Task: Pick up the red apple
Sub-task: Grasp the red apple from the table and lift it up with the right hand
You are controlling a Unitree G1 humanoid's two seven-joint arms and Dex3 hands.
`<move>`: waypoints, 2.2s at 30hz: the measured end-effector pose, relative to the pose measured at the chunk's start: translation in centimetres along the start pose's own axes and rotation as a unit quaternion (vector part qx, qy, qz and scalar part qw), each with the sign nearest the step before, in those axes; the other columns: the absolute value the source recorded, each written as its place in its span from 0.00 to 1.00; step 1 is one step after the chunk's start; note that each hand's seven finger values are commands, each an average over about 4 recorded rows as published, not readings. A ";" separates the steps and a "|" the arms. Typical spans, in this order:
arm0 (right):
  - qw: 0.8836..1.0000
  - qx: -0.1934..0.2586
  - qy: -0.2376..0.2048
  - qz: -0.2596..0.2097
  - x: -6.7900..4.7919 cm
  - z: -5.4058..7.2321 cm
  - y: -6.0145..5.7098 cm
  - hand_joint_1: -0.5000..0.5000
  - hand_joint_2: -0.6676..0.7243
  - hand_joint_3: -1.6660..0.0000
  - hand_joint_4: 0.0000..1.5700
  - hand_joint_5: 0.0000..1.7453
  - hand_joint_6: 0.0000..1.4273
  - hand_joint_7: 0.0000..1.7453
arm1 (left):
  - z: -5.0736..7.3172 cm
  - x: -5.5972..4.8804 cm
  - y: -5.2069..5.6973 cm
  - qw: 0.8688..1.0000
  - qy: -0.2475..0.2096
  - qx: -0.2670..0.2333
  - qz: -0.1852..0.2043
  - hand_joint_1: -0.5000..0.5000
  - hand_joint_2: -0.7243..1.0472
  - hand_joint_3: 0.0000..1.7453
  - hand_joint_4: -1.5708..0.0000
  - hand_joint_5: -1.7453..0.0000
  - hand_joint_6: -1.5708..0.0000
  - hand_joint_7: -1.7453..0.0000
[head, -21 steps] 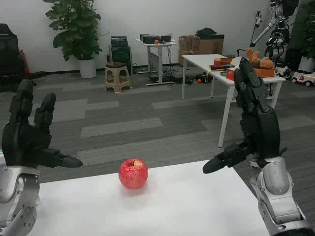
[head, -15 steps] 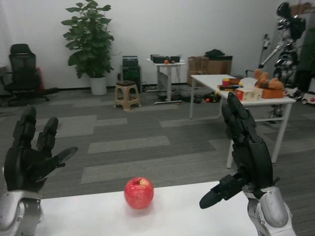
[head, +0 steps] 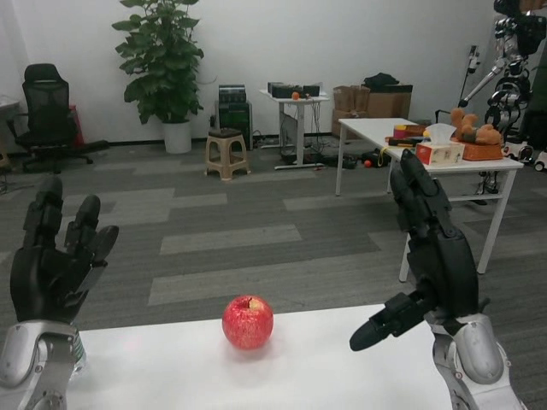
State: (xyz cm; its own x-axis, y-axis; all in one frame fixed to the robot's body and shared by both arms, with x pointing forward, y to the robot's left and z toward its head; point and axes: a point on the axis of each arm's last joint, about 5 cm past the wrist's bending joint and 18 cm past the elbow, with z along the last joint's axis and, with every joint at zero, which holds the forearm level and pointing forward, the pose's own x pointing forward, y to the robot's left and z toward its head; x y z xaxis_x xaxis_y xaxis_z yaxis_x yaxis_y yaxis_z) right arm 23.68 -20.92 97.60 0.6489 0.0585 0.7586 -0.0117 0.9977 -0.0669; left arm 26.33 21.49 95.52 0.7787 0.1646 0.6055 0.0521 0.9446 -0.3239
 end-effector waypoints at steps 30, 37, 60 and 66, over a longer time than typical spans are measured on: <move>0.989 0.023 0.121 0.078 -1.6 -3.8 3.1 0.04 0.73 1.00 0.00 0.00 0.00 0.04 | -0.9 -0.2 0.8 0.991 0.102 0.009 -0.090 0.00 0.34 0.01 1.00 0.82 1.00 1.00; 0.974 0.033 0.180 0.136 -1.6 -6.3 6.1 0.04 0.69 1.00 0.00 0.00 0.00 0.04 | -0.9 -0.2 1.0 0.990 0.108 0.014 -0.093 0.00 0.35 0.00 1.00 0.82 1.00 1.00; 0.923 -0.042 0.311 0.224 -1.1 -9.9 11.1 0.00 0.77 1.00 0.00 0.00 0.00 0.04 | -1.8 -0.1 0.5 0.987 0.127 0.016 -0.100 0.00 0.40 0.00 1.00 0.82 1.00 0.99; 0.923 -0.071 0.315 0.210 -0.8 -10.1 11.4 0.00 0.77 1.00 0.00 0.00 0.00 0.04 | -2.2 -0.2 0.3 0.984 0.140 0.017 -0.106 0.00 0.40 0.00 1.00 0.82 1.00 0.99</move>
State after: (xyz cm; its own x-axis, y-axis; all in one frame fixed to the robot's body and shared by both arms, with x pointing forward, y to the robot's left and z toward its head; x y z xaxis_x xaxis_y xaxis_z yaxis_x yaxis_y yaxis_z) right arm 30.69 -9.94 89.67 0.9239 0.3630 0.1211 -0.2927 0.8742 -0.3875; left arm 27.59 21.08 93.70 0.8946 -0.1169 0.4313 0.2143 0.9592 -0.1845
